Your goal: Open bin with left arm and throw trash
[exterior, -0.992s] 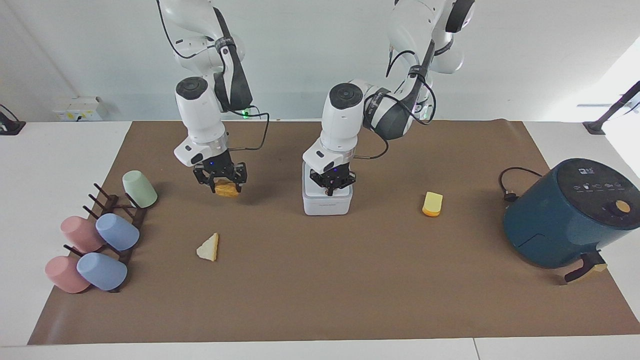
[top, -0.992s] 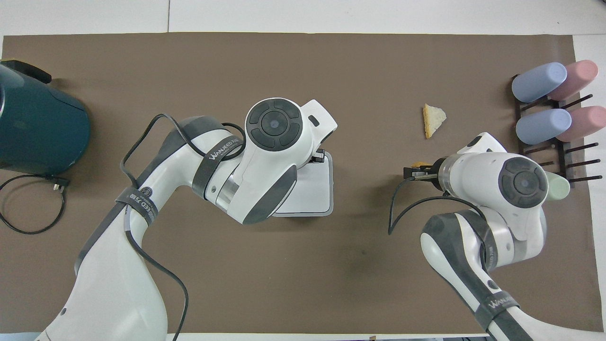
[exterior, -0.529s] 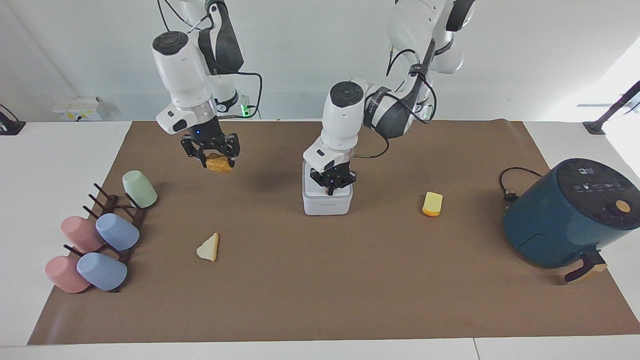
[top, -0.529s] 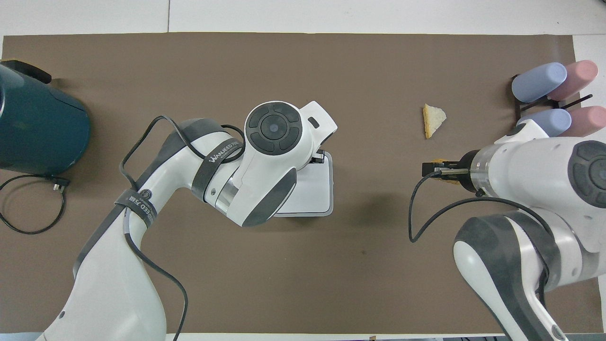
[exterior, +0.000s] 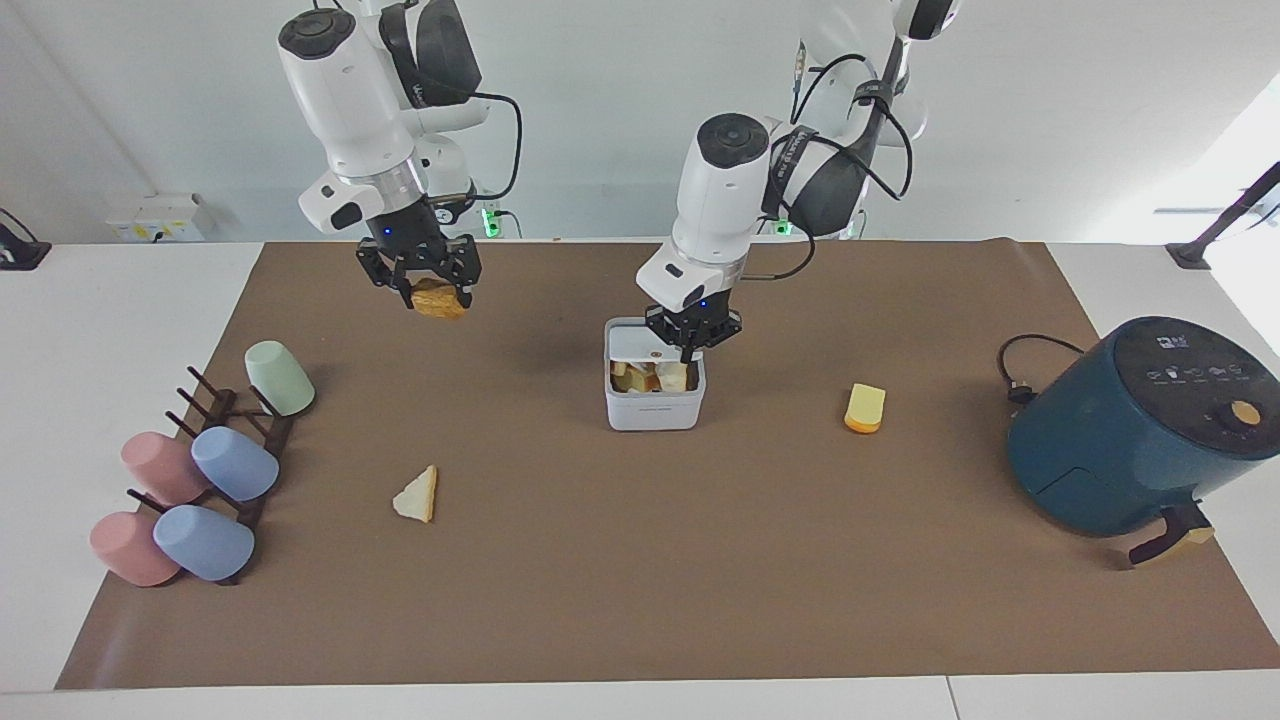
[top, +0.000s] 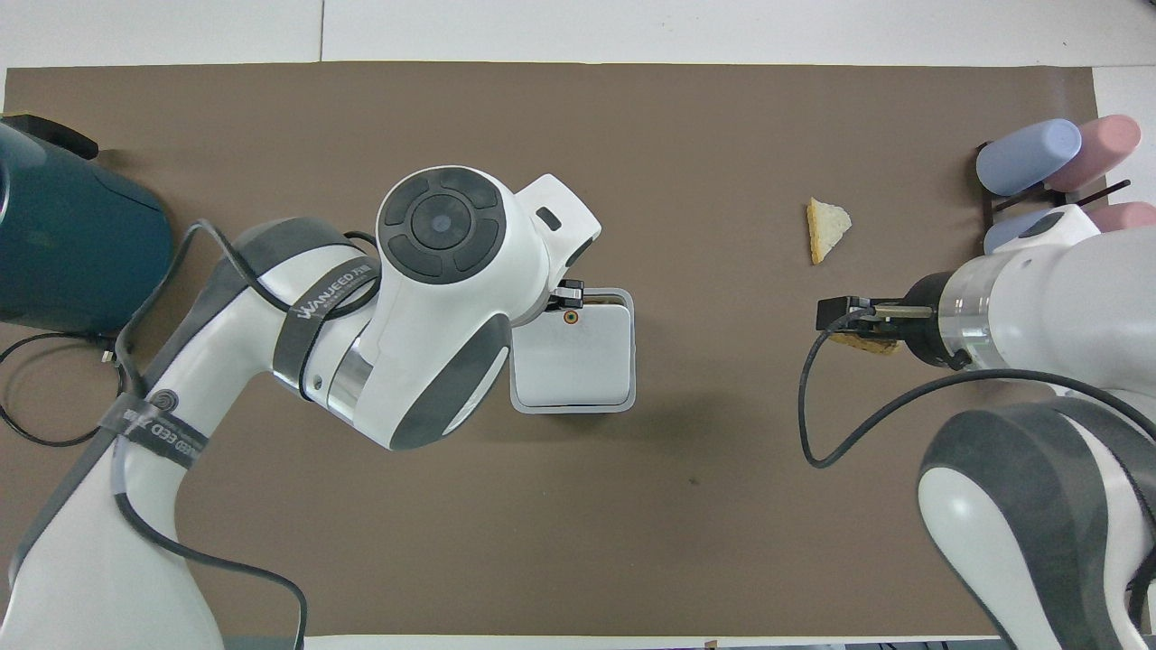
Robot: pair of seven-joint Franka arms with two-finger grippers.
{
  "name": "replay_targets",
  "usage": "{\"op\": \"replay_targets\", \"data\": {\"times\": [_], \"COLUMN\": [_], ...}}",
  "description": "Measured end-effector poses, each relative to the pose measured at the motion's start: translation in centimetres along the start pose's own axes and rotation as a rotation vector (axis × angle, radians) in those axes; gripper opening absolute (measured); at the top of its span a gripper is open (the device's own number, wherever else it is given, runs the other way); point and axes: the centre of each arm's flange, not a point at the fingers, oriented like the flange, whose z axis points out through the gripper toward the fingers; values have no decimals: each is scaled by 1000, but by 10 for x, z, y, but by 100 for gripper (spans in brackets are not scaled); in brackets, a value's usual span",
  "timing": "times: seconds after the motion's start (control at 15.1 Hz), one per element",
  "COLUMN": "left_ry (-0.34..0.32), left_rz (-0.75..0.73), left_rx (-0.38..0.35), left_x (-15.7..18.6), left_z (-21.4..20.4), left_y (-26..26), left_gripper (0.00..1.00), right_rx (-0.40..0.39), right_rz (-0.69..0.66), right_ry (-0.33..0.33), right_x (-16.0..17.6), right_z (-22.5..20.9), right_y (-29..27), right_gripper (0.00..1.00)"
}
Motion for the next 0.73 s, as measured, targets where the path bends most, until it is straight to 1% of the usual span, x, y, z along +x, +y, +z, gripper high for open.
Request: {"op": "replay_targets", "data": {"times": [0.2,0.33,0.4,0.46,0.53,0.73], "left_ry": [-14,-30,-42,-49,-53,-77], "left_rz": [19,60,75,86,95,127], "left_rx": [-5,-3,-11,-19,-23,-22], "left_x": [4,9,12,17,21,28], "left_z": [-30,-51,-59,-64,-67,-56], "left_y": [-36,-75,-99,-123,-146,-203], "left_gripper": [1,1,8,17,30,61], "right_rx": [30,46,51,53,55,77], "right_rz": [37,60,73,82,87,106], "right_ry": [21,22,18,12,6,13], "right_x": [-7,-7,-4,0,2,-3], "right_z": [21,40,48,56,63,92], "right_y": [-52,-90,-106,-121,-134,-177], "right_gripper": [77,77,77,77,77,77]}}
